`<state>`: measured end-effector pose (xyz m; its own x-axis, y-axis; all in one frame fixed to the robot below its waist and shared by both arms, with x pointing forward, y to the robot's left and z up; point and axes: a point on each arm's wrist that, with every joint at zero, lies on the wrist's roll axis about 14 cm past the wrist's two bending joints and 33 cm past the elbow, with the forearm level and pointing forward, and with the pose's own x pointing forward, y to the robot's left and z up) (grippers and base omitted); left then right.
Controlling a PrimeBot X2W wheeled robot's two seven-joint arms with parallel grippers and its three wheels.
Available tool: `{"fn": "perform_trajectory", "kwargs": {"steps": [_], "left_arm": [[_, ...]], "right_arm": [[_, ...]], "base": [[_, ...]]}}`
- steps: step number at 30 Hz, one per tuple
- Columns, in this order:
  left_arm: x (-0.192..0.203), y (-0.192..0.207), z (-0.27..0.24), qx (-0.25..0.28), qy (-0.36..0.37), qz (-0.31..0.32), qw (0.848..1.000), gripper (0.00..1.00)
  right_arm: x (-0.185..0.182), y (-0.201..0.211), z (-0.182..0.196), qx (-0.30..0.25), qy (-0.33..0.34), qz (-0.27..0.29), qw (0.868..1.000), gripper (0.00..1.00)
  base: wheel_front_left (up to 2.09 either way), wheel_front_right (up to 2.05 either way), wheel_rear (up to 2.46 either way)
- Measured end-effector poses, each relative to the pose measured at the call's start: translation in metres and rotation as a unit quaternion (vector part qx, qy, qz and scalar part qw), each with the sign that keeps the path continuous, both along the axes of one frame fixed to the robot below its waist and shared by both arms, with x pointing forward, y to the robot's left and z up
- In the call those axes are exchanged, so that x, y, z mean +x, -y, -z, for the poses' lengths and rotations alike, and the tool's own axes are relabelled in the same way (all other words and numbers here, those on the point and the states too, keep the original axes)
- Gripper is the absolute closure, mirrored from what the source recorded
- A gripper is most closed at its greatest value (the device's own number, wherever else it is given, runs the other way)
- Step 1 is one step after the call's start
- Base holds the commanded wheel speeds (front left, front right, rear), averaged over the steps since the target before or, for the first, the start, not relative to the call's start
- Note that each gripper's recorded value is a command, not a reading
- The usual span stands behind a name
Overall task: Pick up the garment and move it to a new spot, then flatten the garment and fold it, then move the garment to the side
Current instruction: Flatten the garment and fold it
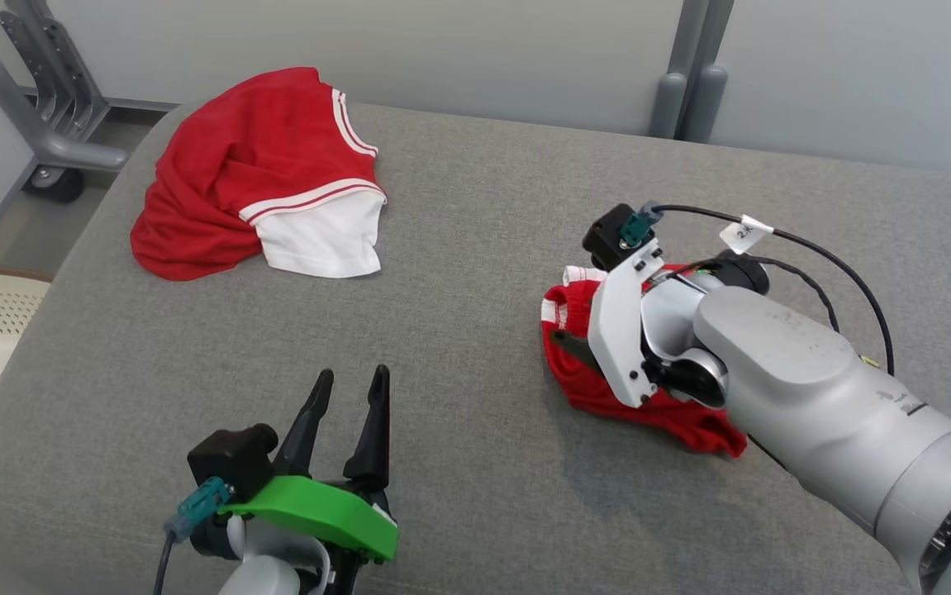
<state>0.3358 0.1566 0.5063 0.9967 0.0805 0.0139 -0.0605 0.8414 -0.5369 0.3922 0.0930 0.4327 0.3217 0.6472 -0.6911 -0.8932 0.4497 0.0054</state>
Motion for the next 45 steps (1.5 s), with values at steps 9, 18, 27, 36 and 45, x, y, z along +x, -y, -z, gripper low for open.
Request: {"fn": "perform_trajectory", "kwargs": {"steps": [9,18,27,36,45], "left_arm": [[0.004,0.005,-0.009,0.001,0.014,0.008,1.0,0.0],[0.009,0.02,-0.015,0.013,0.026,0.035,0.999,0.0],[0.018,0.038,-0.017,0.033,0.032,0.067,0.997,0.0],[0.03,0.053,-0.002,0.037,0.009,0.094,0.995,0.0],[0.035,0.041,0.007,0.045,-0.008,0.078,0.996,0.0]], "right_arm": [[0.025,-0.008,-0.056,0.073,0.064,0.019,0.995,0.0],[0.077,0.067,-0.086,0.126,0.103,0.146,0.976,0.0],[0.08,0.12,-0.055,0.168,0.065,0.253,0.951,0.0],[0.059,0.157,0.023,0.19,-0.037,0.358,0.913,0.0],[0.061,0.132,0.044,0.208,-0.075,0.353,0.909,0.0]], "base": [[0.0,0.0,0.0],[0.0,0.0,0.0],[0.0,0.0,0.0],[0.0,0.0,0.0],[0.0,0.0,0.0]]}}
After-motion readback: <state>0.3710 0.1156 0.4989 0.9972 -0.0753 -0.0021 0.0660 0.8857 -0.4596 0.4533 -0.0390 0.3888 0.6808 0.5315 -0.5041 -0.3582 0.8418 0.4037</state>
